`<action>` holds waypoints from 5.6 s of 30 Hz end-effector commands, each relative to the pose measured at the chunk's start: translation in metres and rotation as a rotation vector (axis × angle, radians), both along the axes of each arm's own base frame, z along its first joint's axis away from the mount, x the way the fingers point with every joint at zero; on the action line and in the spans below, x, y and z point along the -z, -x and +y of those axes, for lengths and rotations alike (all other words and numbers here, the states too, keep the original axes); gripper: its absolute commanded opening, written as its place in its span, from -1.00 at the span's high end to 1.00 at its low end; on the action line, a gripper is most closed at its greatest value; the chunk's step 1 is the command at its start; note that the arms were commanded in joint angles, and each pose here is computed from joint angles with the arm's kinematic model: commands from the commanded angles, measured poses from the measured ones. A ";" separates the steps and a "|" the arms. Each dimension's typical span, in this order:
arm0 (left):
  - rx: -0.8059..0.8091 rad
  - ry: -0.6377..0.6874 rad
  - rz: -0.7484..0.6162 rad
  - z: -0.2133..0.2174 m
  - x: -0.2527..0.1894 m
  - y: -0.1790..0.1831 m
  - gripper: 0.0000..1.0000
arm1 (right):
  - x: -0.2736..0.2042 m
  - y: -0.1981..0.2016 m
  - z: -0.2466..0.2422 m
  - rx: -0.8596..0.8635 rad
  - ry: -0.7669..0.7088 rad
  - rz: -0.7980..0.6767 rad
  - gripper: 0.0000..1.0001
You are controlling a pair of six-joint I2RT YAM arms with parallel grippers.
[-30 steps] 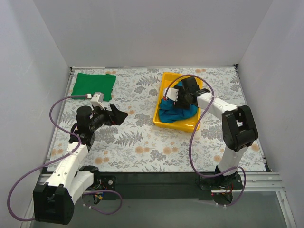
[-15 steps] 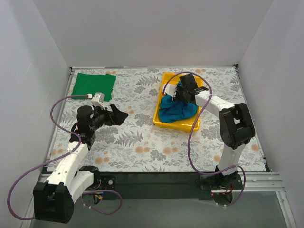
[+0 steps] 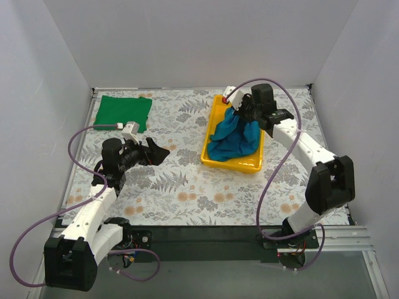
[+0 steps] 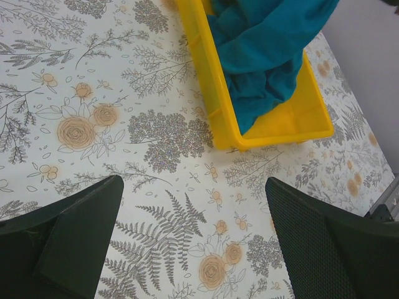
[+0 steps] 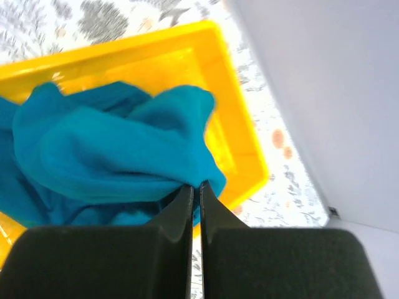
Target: Fold and stack the t-shirts
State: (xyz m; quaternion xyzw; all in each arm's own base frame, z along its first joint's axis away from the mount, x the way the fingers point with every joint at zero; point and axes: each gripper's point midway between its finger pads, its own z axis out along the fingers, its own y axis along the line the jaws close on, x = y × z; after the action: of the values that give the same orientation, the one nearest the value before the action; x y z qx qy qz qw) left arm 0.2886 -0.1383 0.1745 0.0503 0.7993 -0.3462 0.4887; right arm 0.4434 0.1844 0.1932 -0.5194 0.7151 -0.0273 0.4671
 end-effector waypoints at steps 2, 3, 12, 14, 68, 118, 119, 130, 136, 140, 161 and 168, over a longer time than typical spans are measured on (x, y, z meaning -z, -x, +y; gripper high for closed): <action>0.027 0.005 -0.043 -0.005 -0.016 -0.002 -0.96 | -0.110 0.016 -0.007 0.059 -0.210 -0.183 0.97; 0.027 0.005 -0.043 -0.005 -0.016 -0.002 -0.96 | -0.125 0.023 -0.011 0.065 -0.227 -0.213 0.97; 0.040 0.006 -0.039 -0.008 -0.015 0.000 -0.96 | -0.198 0.056 -0.076 0.194 -0.332 -0.322 0.97; 0.041 0.005 -0.039 -0.008 -0.015 0.000 -0.96 | -0.208 0.063 -0.090 0.217 -0.346 -0.339 0.97; 0.073 0.012 -0.052 -0.016 -0.020 0.006 -0.96 | -0.166 0.097 -0.206 0.597 -0.414 -0.319 0.97; -0.066 -0.542 0.413 -0.166 0.125 -0.177 -0.28 | 0.023 0.148 -0.186 0.469 -0.538 0.022 -0.97; -0.068 -0.543 0.416 -0.167 0.127 -0.177 -0.23 | 0.024 0.148 -0.187 0.472 -0.537 0.023 -0.97; -0.212 -0.409 0.373 -0.149 0.081 -0.155 1.00 | 0.022 0.148 -0.186 0.468 -0.539 0.020 -0.97; -0.655 -0.152 0.406 -0.070 0.036 -0.098 1.00 | 0.019 0.148 -0.184 0.463 -0.550 0.016 -0.97; -1.006 0.035 0.553 -0.008 0.048 -0.034 1.00 | 0.019 0.148 -0.182 0.455 -0.557 0.022 -0.97; -1.102 -0.104 0.299 0.102 -0.007 0.055 1.00 | 0.013 0.151 -0.179 0.440 -0.568 0.007 -0.97; -0.843 -0.057 0.267 0.077 -0.016 0.065 1.00 | 0.011 0.151 -0.178 0.436 -0.570 0.003 -0.97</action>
State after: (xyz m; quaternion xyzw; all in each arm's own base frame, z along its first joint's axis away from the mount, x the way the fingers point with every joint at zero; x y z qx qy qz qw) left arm 0.2132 -0.0471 0.1723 -0.3287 0.8264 -0.0480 0.4547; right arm 0.2899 0.0048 0.1682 -0.1997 0.8025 0.0756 0.5571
